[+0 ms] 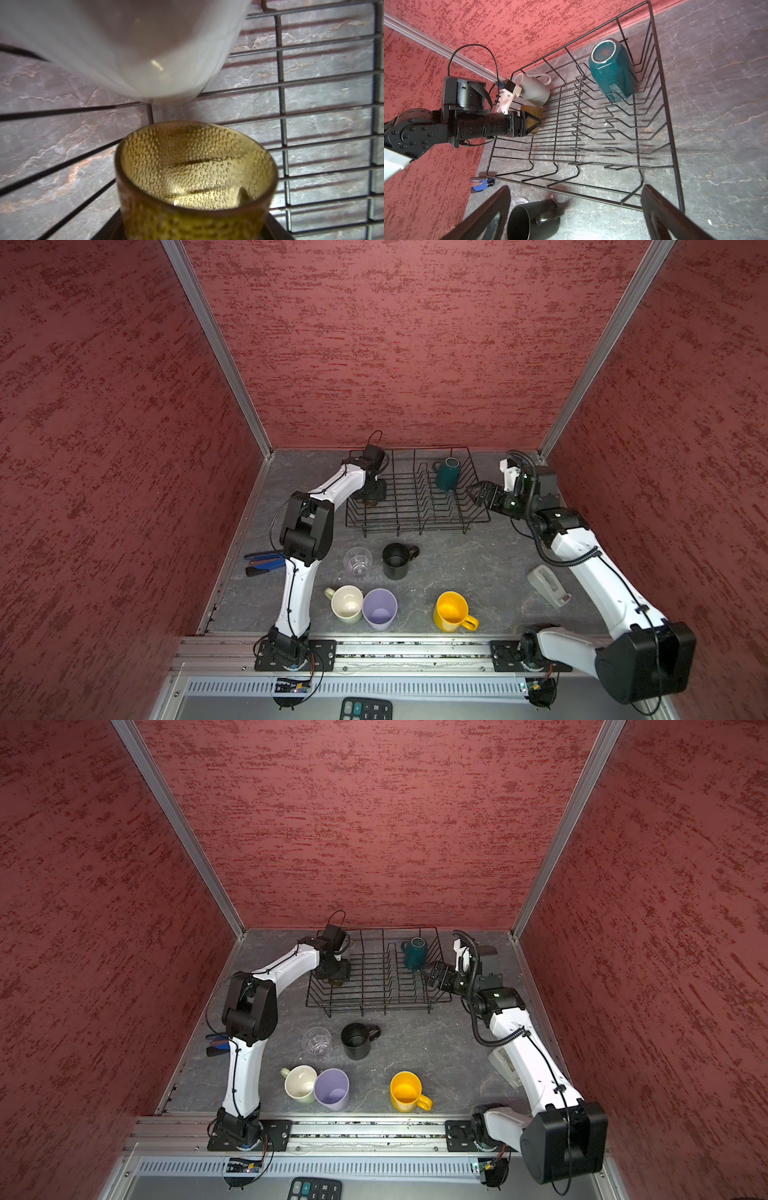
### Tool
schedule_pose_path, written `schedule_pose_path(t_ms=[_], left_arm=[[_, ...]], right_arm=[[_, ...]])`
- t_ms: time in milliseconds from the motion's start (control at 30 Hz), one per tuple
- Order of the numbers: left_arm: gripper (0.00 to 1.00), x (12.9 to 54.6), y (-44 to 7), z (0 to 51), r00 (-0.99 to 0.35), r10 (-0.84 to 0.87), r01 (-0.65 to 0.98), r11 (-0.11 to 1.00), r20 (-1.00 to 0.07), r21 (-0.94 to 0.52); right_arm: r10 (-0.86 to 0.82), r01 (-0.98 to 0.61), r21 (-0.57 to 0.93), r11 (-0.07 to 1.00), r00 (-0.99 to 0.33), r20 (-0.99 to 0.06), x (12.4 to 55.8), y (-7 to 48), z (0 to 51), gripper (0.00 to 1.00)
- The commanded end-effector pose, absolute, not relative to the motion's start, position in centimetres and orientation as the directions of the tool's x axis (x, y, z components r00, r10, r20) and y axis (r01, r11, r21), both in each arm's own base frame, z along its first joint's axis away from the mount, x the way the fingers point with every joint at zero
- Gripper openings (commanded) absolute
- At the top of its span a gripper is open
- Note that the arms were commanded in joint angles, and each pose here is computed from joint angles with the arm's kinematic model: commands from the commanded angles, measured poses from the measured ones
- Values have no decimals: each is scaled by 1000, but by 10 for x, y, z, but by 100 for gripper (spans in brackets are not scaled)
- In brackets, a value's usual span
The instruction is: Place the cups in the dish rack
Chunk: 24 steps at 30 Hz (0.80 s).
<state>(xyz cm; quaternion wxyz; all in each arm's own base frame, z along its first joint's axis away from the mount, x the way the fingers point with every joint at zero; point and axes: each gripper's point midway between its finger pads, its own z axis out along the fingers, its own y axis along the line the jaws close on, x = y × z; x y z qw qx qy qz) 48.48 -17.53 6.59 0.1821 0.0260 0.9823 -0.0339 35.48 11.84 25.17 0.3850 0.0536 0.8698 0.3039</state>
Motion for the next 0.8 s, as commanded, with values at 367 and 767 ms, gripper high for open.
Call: schedule_pose_path(t_ms=[367,767], left_arm=[[23,483,-194,114,-928,-124,36,908,-351,-417],[25,468,-219,231,-829,-377,92,638,-414,-764]], right_arm=[[314,-172,565,807,-686,-657,362,120,260,98],[315,-298,592,749,-625,-714,349,153,285,93]])
